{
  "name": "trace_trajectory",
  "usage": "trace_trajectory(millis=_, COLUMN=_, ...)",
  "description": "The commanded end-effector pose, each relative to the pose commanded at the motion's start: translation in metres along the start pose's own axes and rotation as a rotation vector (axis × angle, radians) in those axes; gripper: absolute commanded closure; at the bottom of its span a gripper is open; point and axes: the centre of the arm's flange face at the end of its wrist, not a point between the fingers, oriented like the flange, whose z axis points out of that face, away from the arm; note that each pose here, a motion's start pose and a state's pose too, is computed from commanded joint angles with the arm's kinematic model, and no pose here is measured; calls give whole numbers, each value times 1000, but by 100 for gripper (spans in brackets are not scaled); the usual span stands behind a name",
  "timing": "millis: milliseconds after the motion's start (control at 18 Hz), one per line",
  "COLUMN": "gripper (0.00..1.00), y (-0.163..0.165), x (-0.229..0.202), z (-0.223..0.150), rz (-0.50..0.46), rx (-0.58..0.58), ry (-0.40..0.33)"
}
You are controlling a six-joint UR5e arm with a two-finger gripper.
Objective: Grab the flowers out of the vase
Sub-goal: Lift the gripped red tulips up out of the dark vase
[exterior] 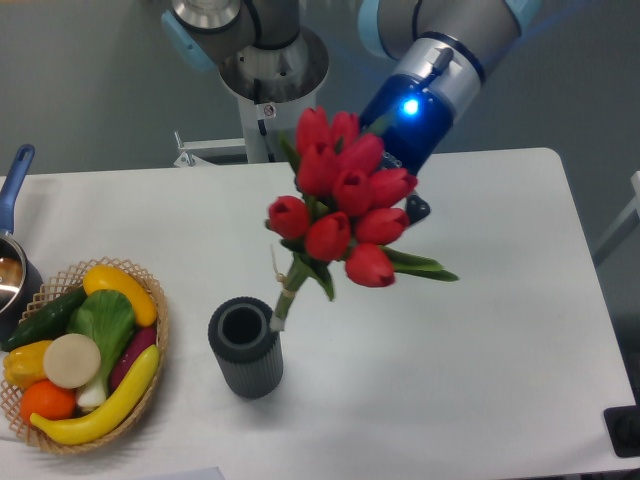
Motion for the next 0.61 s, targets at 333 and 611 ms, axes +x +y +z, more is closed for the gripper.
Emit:
trace_trajectory(millis=333, gripper=59, y=1, x=-11, z=-11, rz=7, rx=4, ry=-22)
trace_trajectory(millis=611, gripper=59, y=1, x=-12, z=-14, rz=16, rx=5, ry=-27)
